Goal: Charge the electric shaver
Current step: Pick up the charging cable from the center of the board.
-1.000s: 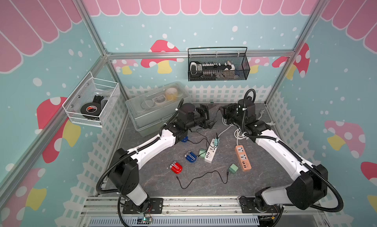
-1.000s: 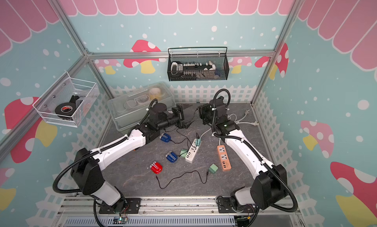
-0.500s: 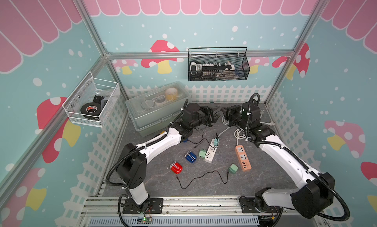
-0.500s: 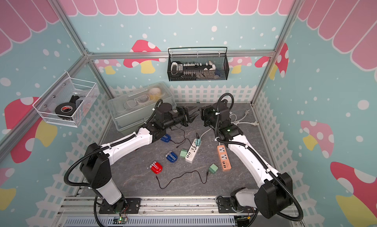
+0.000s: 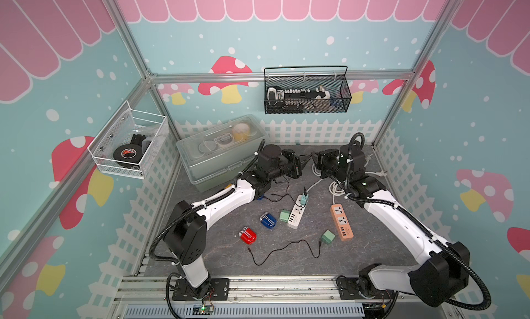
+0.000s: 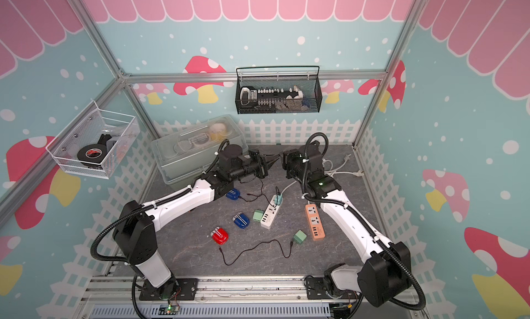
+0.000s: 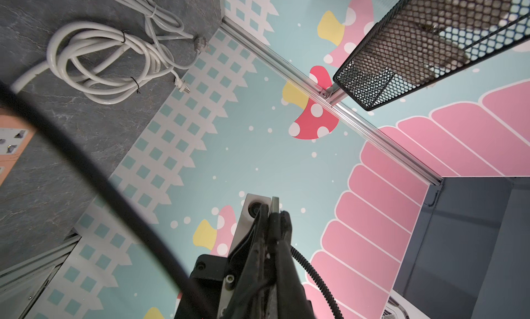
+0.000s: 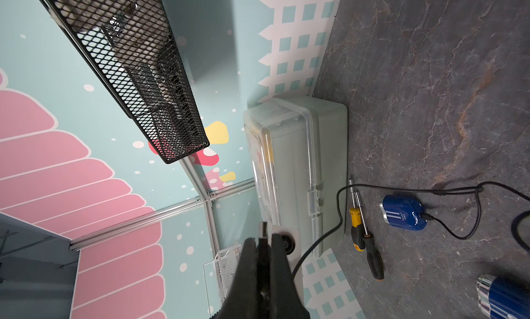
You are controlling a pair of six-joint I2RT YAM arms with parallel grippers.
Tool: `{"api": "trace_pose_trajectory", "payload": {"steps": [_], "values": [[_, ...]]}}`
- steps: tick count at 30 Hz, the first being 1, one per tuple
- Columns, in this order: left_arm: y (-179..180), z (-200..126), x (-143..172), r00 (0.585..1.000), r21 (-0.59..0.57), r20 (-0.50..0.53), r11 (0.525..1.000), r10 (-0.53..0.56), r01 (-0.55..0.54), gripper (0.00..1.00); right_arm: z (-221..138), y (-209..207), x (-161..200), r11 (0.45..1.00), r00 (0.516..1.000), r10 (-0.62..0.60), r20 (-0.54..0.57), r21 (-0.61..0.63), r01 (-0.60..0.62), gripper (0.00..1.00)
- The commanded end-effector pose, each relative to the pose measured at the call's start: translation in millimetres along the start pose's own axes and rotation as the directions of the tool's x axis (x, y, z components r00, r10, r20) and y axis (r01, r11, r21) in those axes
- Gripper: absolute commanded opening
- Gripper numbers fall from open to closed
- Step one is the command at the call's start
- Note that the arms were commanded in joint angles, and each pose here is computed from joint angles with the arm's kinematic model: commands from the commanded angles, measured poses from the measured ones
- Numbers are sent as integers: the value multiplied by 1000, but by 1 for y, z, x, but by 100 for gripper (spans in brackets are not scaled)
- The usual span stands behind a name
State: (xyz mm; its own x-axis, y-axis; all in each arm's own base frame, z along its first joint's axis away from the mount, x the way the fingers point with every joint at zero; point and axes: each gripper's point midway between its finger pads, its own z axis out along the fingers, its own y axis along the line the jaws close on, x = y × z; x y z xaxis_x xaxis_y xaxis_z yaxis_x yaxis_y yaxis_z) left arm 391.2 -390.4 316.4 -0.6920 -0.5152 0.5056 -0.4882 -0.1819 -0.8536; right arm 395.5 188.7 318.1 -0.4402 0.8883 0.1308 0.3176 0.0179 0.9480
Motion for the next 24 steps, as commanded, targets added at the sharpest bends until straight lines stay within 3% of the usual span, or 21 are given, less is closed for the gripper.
{"api": "trace_pose_trajectory", "payload": {"steps": [1, 18, 22, 24], "values": [[4, -2, -6, 1000, -38, 8, 999, -12, 13, 19, -4, 5, 1, 1000, 1000, 23, -7, -17, -23, 0], [1, -2, -11, 999, -34, -9, 998, 45, -45, 0, -6, -5, 5, 999, 999, 43, -30, 17, -42, 0], [1, -9, -14, 997, -37, -13, 997, 69, -70, 0, -9, -8, 3, 999, 999, 29, -41, 33, -28, 36], [-3, -12, -14, 996, -35, -21, 995, 90, -91, 0, -10, -12, 1, 999, 998, 31, -46, 39, -30, 41]]}}
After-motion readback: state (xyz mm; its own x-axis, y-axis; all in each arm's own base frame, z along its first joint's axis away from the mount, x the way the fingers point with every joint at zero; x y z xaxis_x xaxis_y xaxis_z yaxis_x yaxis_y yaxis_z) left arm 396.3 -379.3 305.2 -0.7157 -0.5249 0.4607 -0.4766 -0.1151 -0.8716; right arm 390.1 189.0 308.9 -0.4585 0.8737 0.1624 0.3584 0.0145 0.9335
